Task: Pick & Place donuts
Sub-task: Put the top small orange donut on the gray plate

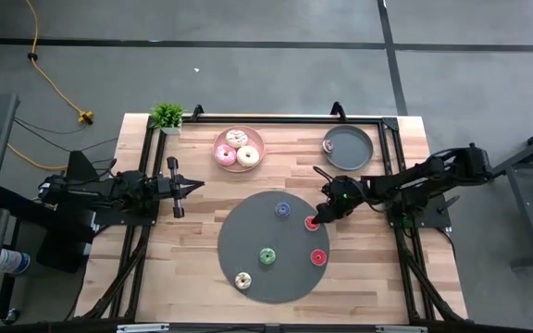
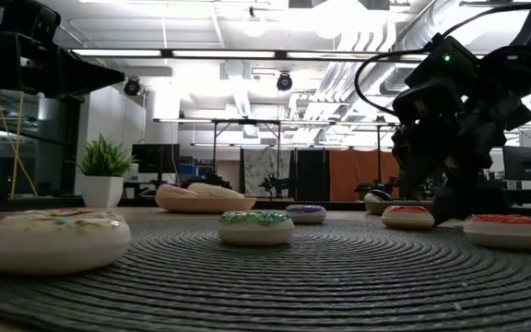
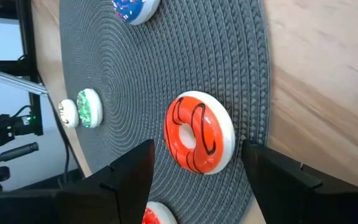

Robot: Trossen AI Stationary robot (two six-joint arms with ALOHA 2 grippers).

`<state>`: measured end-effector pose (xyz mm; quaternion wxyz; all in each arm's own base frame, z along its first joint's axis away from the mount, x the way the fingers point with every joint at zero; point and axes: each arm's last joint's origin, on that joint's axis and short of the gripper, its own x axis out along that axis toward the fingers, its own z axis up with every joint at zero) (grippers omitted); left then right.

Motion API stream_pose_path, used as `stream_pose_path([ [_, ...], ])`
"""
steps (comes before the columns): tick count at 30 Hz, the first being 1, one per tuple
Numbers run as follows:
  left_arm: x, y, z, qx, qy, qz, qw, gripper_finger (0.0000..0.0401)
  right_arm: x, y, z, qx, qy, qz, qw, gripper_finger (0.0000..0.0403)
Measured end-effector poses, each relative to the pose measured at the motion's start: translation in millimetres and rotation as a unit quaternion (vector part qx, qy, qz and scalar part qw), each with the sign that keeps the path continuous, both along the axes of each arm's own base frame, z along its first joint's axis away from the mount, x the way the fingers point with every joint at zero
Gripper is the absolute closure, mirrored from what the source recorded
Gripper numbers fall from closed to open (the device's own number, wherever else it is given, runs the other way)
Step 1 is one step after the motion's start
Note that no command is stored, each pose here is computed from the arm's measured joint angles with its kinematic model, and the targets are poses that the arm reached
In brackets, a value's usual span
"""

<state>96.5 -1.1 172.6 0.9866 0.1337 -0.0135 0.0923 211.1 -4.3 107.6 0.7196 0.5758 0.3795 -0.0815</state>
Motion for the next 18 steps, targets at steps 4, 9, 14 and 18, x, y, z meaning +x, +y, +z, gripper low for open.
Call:
stream_pose_path([
  [4,0.0,0.0,0.0,0.0,0.0,0.0,1.0,0.0401,1.8,-0.1,-1.5,0.0,-0.004,0.001,1.0,0.0167],
  [9,0.0,0.0,0.0,0.0,0.0,0.0,1.0,0.0401,1.9,0.0,-2.4,0.001,-0.003,0.003,1.0,0.0171],
  [14,0.0,0.0,-0.1,0.0,0.0,0.0,1.0,0.0401,1.4,0.1,-3.0,0.0,0.0,0.006,1.0,0.0198],
  [18,0.0,0.0,0.1,0.0,0.0,0.0,1.0,0.0401,1.2,0.3,-3.4,-0.001,0.001,0.008,1.0,0.0228],
])
